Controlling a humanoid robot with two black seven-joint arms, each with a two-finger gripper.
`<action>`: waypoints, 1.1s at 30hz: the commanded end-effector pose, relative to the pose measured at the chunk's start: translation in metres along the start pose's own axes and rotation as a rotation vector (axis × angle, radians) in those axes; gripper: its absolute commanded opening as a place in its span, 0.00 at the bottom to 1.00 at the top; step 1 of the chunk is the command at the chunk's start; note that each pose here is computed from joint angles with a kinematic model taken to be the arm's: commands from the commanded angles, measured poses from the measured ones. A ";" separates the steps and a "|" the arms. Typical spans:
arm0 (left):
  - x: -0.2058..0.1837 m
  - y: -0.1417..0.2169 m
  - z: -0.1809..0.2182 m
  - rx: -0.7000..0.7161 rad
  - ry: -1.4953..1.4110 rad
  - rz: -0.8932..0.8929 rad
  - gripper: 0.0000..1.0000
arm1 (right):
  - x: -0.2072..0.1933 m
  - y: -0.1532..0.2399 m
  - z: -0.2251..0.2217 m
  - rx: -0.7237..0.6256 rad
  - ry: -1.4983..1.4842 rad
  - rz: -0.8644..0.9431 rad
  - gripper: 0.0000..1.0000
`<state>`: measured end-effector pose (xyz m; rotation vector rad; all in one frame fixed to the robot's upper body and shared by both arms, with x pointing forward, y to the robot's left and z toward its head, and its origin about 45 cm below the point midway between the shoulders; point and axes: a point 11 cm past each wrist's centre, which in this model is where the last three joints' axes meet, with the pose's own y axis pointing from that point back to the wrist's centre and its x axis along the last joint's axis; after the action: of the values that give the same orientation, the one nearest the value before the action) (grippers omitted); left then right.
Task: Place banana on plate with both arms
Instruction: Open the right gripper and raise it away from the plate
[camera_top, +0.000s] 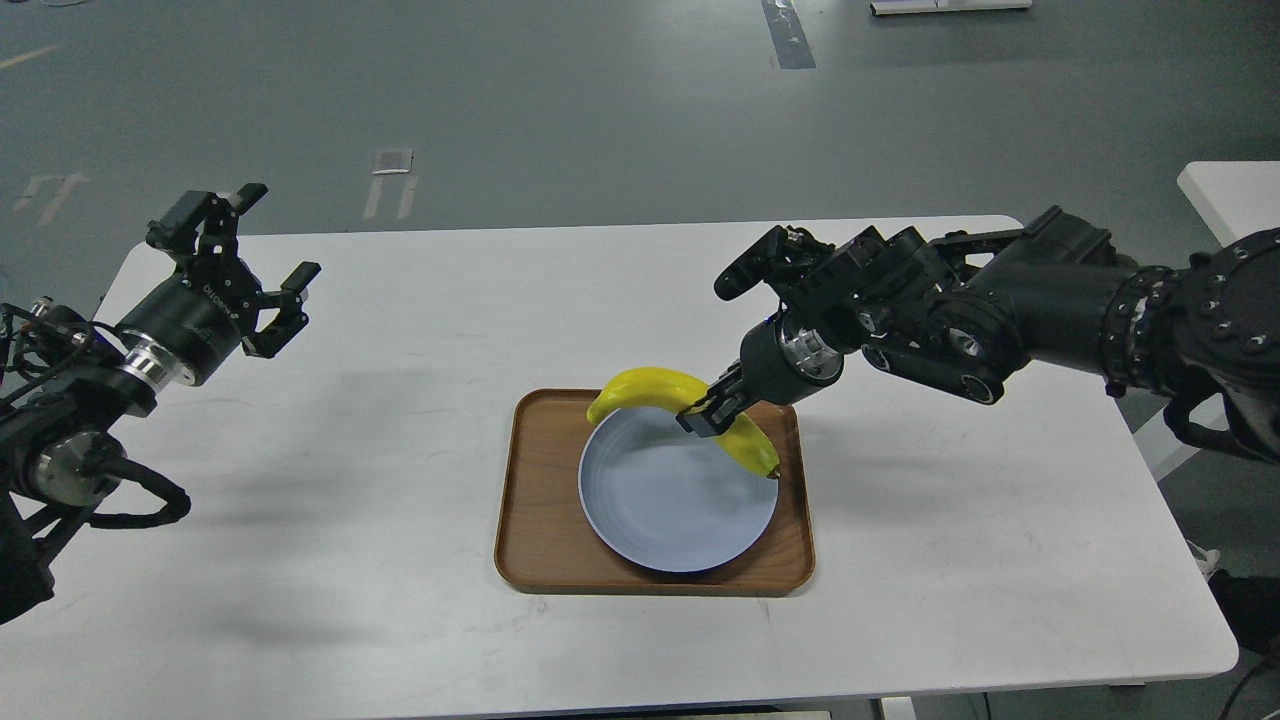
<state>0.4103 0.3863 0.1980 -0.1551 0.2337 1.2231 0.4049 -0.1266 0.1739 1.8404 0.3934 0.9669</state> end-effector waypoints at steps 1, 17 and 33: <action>0.002 0.001 0.002 -0.003 -0.004 0.003 0.98 | -0.001 -0.008 -0.006 0.003 0.020 -0.024 0.14; 0.004 0.002 0.004 -0.003 -0.009 0.007 0.98 | 0.021 0.012 0.010 0.007 -0.116 0.113 1.00; -0.023 -0.014 -0.026 0.005 0.067 -0.023 0.98 | -0.034 0.076 0.109 0.463 -1.327 0.985 1.00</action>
<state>0.4128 0.3639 0.1864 -0.1869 0.2729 1.2011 0.4627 -0.2289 0.2227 2.5806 -0.9749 0.2420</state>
